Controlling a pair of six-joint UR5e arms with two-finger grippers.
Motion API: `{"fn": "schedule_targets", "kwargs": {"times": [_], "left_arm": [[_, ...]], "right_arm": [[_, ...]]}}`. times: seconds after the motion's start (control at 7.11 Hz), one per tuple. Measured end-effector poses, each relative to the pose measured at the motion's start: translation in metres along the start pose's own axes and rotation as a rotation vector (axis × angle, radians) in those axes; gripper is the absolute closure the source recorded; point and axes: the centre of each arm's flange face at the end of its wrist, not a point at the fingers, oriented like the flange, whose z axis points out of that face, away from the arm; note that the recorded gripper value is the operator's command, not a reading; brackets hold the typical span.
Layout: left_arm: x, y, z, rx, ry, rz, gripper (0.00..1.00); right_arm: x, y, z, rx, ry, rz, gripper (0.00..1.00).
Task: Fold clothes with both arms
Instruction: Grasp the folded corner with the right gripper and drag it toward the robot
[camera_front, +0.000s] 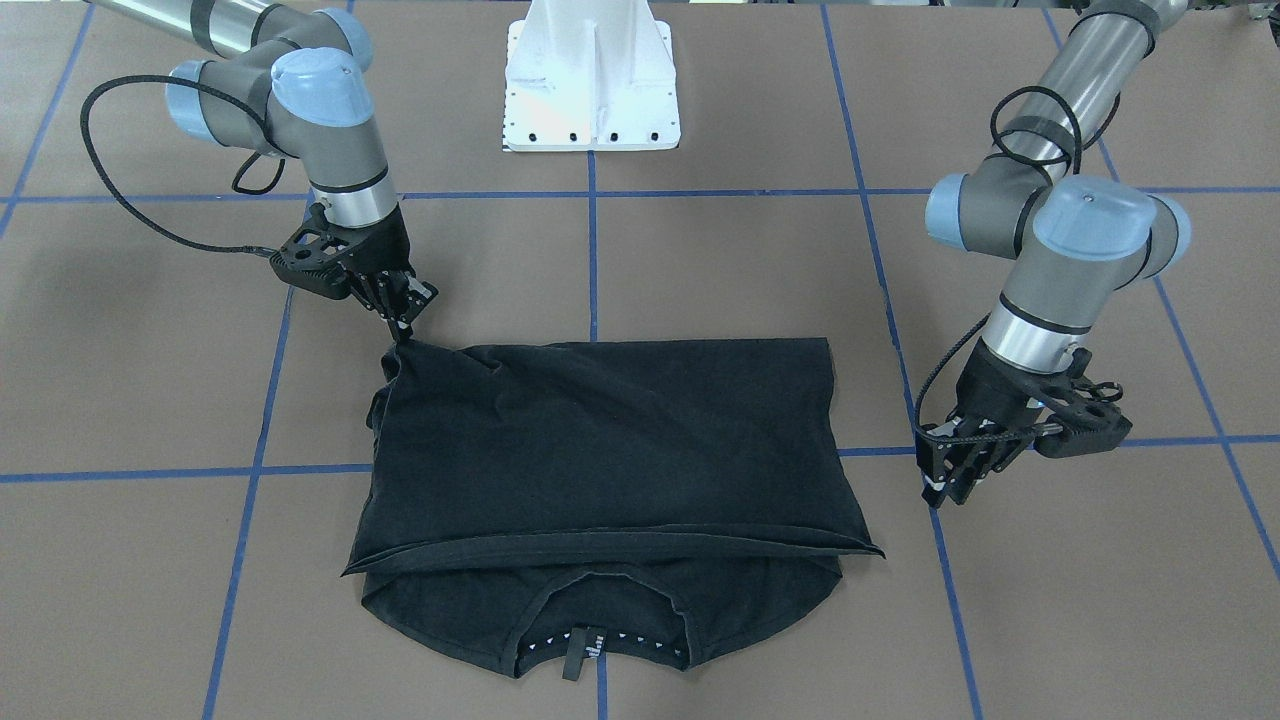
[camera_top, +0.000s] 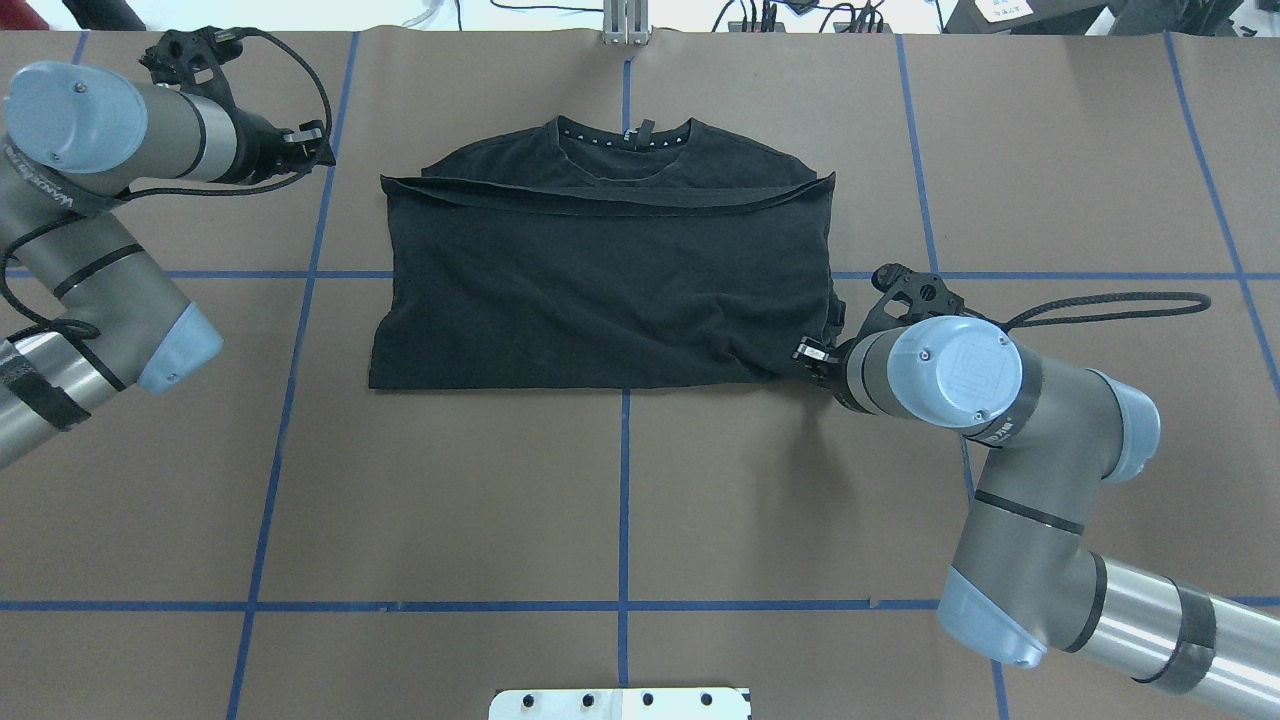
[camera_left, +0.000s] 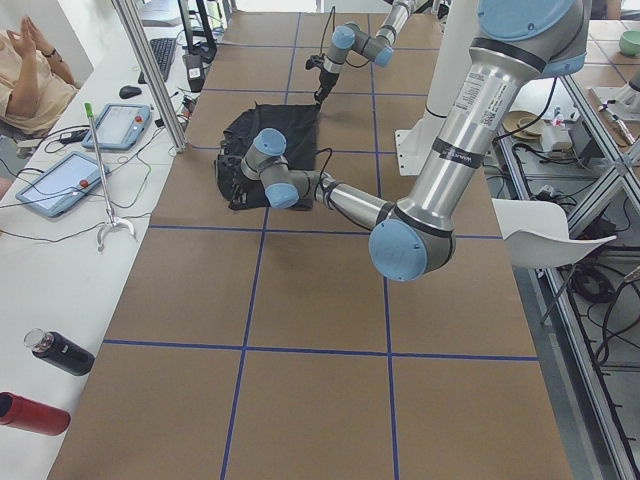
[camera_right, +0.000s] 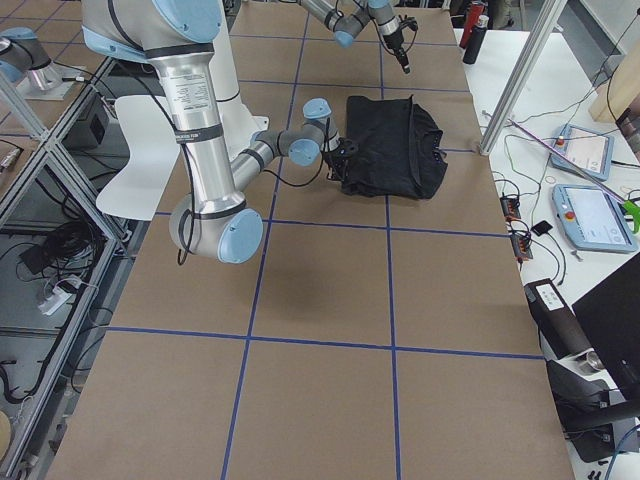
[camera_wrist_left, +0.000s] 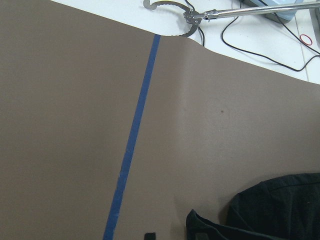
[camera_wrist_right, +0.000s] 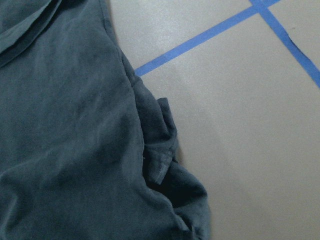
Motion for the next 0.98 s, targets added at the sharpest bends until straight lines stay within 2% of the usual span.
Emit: {"fn": "schedule_targets", "kwargs": {"times": [0.42, 0.56, 0.84, 0.98], "left_arm": [[0.003, 0.0, -0.005, 0.004, 0.009, 0.0, 0.62], [0.004, 0.0, -0.01, 0.006, 0.016, 0.002, 0.62], [0.007, 0.003, -0.026, 0.012, 0.04, 0.007, 0.62], [0.01, 0.005, -0.032, 0.011, 0.049, 0.009, 0.62]], "right_arm": [[0.026, 0.001, -0.024, -0.017, -0.007, 0.008, 1.0], [0.037, 0.012, -0.037, -0.05, -0.01, 0.018, 1.0], [0.068, 0.058, -0.064, -0.178, 0.012, 0.043, 1.0], [0.087, 0.086, -0.078, -0.282, 0.049, 0.037, 1.0]]}}
